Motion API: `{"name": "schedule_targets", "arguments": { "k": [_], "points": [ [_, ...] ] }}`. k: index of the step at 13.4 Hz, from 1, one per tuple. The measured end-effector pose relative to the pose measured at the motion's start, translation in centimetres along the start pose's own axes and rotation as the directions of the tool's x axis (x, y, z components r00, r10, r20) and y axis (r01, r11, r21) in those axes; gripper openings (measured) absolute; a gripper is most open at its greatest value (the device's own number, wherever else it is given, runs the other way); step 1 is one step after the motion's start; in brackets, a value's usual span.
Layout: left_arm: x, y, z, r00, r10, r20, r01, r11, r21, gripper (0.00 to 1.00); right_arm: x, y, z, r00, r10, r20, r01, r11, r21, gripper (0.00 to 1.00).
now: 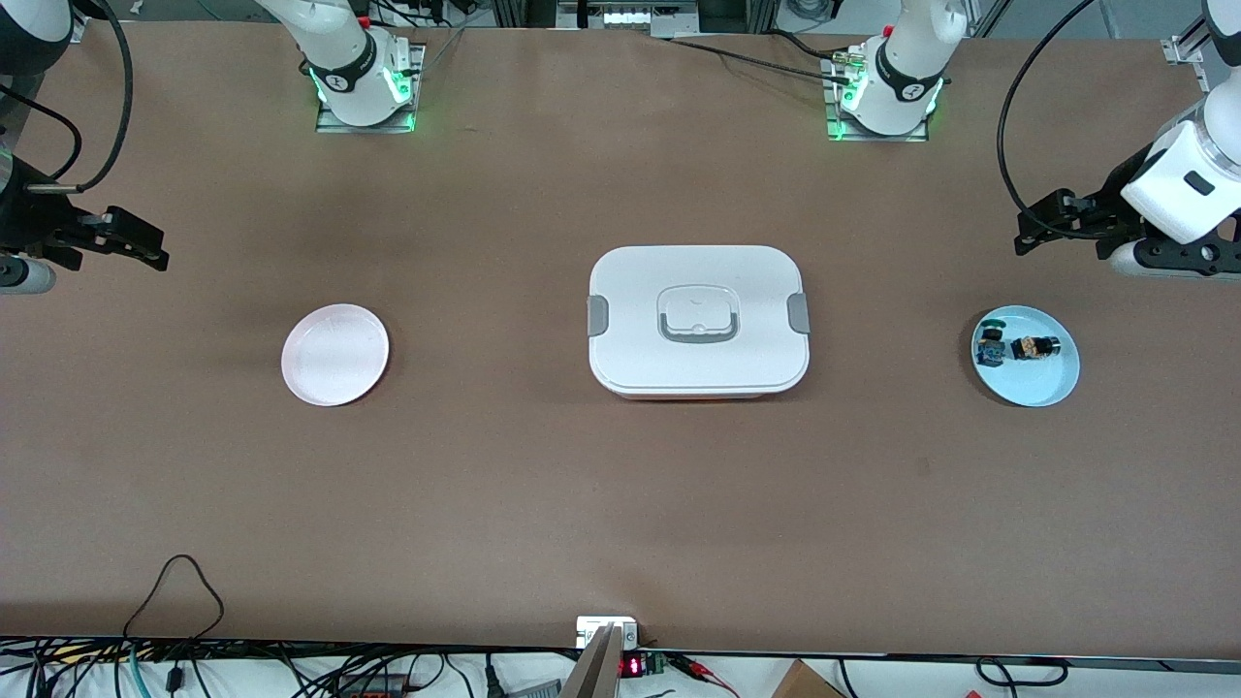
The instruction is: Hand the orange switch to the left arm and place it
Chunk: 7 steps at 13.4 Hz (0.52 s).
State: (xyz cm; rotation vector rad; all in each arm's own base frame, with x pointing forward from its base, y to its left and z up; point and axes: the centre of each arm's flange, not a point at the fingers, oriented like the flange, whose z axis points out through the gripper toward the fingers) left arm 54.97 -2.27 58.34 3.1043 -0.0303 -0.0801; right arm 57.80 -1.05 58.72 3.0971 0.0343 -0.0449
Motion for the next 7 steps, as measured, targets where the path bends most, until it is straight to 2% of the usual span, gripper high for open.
{"name": "schedule_targets", "arguments": {
  "k": [7],
  "points": [
    [0.02, 0.44, -0.33, 1.0, 0.008, -0.007, -0.008, 1.0, 0.0, 1.0, -0.08, 0.0, 0.06, 1.0, 0.0, 0.007, 0.0, 1.0, 0.0, 1.0]
  ]
}}
